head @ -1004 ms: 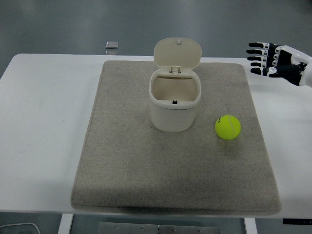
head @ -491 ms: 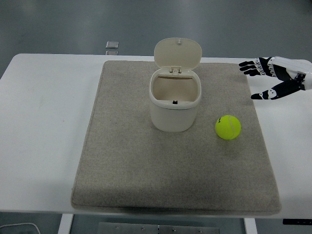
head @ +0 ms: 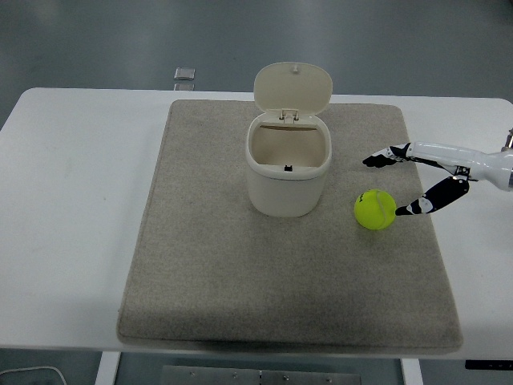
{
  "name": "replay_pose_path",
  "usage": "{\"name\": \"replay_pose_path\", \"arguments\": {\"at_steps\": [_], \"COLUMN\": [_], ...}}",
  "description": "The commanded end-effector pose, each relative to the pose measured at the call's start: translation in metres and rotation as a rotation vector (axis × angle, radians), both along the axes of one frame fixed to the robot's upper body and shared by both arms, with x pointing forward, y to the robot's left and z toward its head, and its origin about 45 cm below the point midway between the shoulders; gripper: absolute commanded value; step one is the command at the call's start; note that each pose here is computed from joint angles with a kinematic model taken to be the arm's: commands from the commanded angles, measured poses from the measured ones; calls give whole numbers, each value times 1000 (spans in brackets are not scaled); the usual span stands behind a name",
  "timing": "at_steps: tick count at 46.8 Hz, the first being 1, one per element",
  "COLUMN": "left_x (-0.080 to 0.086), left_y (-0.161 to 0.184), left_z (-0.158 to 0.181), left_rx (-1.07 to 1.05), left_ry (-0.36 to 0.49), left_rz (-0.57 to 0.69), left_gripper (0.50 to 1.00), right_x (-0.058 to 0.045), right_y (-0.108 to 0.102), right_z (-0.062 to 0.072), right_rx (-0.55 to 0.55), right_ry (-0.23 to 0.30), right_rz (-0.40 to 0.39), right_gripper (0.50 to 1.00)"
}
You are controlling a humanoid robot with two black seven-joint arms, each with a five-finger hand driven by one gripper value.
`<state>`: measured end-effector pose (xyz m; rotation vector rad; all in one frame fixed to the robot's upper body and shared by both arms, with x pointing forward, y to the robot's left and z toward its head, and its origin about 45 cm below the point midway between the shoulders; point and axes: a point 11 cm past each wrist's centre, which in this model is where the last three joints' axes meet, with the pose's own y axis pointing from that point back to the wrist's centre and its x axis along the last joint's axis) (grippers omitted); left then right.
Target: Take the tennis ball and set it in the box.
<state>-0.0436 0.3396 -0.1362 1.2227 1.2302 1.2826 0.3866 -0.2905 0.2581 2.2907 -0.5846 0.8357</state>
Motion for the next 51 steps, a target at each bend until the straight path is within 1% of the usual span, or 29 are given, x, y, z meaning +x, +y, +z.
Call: {"name": "replay_pose_path", "arguments": {"at_steps": [1, 8, 13, 17, 30, 38, 46, 51], "left_x": [1, 0, 0, 0, 0, 1, 0, 0], "left_y": [0, 0, 0, 0, 0, 0, 0, 0], "left_z": [0, 0, 0, 0, 0, 0, 0, 0], "left_rx": [0, 0, 0, 0, 0, 0, 0, 0], "left_ry": [-1, 0, 0, 0, 0, -1, 0, 0], "left_rz": [0, 0, -1, -1, 0, -1, -1, 0], "left_gripper": [992, 992, 992, 992, 992, 992, 992, 992], "right_x": [-2, -6, -6, -9, -10, -11, -13, -14], "right_y": [0, 2, 6, 10, 8, 6, 20, 21], "right_z": [-7, -16, -20, -27, -32, -36, -44, -46], "right_rx": [-15, -15, -6, 2, 3, 1, 12, 10], "right_ry": [-9, 5, 4, 13, 5, 10, 23, 29], "right_rz": [-4, -1, 1, 1, -16, -24, 2, 5], "right_gripper": [909, 909, 909, 907, 903, 895, 889, 866]}}
